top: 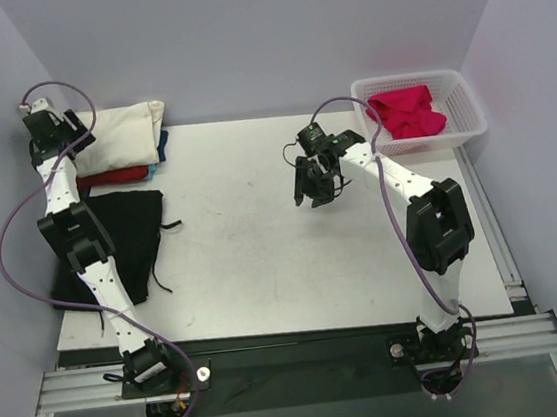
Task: Fold and stack the t-shirts
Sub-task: Put the neatly folded tshirt into the corner of the board with the left arm
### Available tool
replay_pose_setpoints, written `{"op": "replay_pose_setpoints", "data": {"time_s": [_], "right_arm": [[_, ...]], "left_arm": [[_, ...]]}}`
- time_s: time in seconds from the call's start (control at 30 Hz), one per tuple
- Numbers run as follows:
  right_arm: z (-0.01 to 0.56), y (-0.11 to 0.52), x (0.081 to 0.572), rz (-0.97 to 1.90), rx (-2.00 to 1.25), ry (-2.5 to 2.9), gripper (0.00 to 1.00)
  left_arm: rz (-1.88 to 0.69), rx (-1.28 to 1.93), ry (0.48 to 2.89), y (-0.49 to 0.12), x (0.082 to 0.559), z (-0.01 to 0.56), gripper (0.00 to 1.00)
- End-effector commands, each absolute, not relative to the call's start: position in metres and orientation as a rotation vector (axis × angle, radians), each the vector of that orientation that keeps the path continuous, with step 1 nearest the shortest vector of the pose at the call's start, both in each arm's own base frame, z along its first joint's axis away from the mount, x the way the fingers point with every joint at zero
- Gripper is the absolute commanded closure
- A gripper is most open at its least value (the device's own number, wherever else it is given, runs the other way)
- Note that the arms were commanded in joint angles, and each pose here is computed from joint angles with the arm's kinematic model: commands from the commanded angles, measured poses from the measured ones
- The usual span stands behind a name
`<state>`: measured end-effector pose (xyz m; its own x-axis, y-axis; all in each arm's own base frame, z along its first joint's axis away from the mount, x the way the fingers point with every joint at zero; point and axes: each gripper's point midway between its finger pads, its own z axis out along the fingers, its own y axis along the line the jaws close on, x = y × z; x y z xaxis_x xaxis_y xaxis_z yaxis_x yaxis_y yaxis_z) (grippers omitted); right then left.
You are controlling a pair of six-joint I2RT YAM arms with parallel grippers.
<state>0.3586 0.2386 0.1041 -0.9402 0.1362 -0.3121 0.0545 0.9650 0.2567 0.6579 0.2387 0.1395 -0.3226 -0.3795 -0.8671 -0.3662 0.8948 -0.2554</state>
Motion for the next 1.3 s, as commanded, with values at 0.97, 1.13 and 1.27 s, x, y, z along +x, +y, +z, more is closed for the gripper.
{"op": "replay_pose_setpoints", "data": {"time_s": [0.97, 1.13, 1.27], "right_arm": [[0.205, 0.138, 0.362, 0.047, 0.139, 2.372, 0.53], [0.192, 0.114, 0.357, -0.001, 0.17, 2.361, 0.52], [0.182, 0.106, 0.352, -0.028, 0.163, 2.359, 0.52]], "left_arm": [[-0.283, 0.008, 1.9, -0.087, 0.551, 0.282, 0.03], [-0.325, 0.026, 1.929, -0.116, 0.503, 0.279, 0.03], [-0.324, 0.05, 1.988, -0.127, 0.461, 0.252, 0.03]]}}
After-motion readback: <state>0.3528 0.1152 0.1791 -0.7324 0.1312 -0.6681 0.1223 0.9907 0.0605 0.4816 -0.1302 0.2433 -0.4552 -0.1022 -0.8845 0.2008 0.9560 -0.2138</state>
